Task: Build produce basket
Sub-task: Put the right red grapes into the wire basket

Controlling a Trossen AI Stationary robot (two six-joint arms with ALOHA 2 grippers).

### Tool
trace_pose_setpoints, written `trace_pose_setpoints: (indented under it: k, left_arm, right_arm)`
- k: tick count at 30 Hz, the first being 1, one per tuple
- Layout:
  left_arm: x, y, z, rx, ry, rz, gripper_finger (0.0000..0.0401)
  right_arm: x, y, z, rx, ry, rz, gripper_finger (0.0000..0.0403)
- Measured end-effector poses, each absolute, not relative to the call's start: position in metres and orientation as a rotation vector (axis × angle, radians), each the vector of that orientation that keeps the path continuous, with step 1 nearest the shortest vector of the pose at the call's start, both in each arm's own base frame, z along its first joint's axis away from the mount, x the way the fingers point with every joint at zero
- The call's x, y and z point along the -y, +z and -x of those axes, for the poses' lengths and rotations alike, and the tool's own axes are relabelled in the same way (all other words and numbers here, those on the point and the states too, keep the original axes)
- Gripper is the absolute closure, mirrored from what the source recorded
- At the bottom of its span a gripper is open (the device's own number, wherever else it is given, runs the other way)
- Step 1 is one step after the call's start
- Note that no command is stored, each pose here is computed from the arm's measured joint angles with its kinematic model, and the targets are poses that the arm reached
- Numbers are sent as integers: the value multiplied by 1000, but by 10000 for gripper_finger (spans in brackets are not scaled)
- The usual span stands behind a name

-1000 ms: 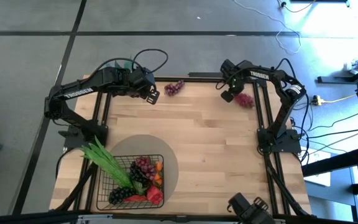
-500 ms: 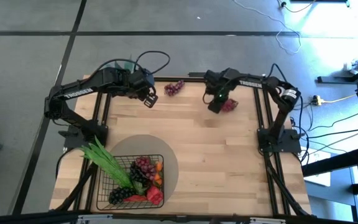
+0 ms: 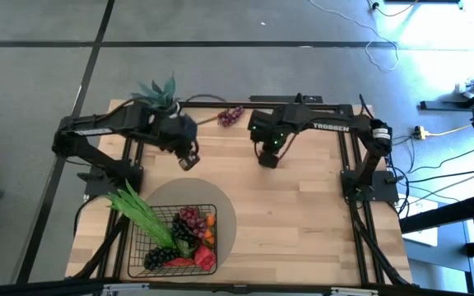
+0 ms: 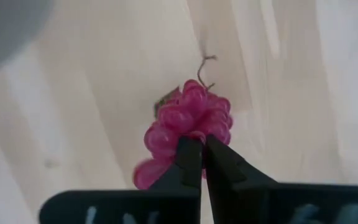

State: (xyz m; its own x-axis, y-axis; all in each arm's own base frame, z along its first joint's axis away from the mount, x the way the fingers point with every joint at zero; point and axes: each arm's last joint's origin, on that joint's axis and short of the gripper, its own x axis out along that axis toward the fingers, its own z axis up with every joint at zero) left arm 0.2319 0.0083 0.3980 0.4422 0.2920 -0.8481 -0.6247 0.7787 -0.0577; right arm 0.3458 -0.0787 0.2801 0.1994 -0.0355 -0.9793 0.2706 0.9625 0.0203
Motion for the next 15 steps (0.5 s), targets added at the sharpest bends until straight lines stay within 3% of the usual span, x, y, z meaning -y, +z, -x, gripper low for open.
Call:
trace_pose_setpoints:
  k: [15]
  left_arm:
    - [51,425,-177,-871,314,402,330]
  right_arm:
    - [11,408,-372,-818,-72,-29,403]
